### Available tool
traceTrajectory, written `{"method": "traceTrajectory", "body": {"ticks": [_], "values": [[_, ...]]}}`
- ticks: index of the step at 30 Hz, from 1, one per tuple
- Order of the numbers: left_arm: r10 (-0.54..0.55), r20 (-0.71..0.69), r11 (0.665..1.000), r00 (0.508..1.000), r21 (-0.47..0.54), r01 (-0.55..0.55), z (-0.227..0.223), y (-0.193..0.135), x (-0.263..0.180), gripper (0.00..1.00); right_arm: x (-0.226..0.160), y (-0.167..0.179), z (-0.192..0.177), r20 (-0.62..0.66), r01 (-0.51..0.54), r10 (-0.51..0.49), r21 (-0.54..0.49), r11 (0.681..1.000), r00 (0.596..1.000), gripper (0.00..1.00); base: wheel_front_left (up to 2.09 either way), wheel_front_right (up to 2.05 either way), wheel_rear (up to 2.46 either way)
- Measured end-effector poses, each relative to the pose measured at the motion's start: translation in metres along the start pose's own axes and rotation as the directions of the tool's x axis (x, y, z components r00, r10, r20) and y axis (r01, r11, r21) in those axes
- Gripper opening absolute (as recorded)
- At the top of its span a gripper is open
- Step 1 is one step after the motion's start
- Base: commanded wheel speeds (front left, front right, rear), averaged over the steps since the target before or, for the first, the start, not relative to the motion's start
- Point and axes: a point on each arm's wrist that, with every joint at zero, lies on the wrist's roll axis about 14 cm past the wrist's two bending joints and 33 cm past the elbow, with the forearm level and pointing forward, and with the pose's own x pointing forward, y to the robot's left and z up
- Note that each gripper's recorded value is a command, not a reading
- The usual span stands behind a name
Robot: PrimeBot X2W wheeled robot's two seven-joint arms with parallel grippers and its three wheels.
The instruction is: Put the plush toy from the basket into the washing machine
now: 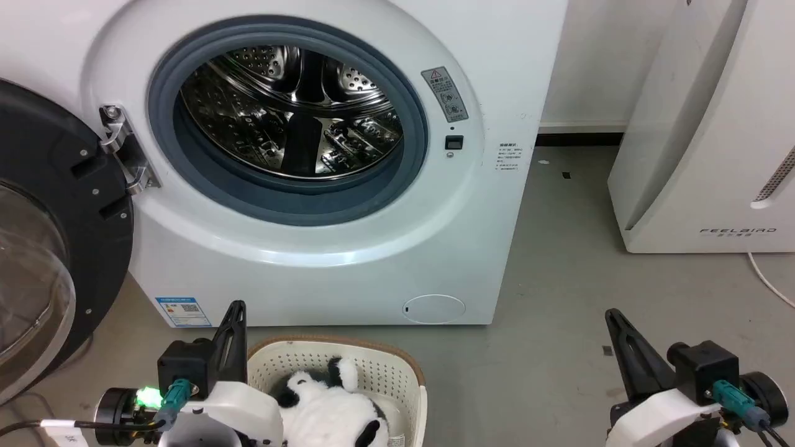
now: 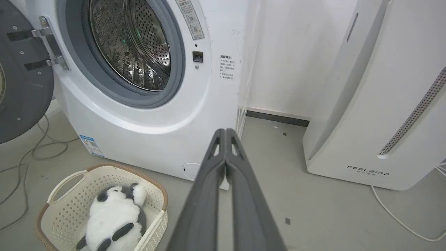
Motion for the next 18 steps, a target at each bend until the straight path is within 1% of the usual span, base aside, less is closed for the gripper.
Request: {"method": "traceTrajectory", "body": {"ticks": [17, 18], "values": [[0.0, 0.0, 1.0, 1.0, 0.0, 0.0, -0.0001, -0.0001, 0.0, 0.0, -0.0001, 0.0, -0.0002, 0.0, 0.0, 0.0, 0.001, 1.0, 1.0, 0.0, 0.0, 0.0, 0.0], [0.0, 0.0, 1.0, 1.0, 0.0, 0.0, -0.0001, 0.0, 0.0, 1.0, -0.0001, 0.0001, -0.0002, 0.0, 0.0, 0.0, 0.001, 1.0, 1.0, 1.0, 0.0, 0.0, 0.0]]}}
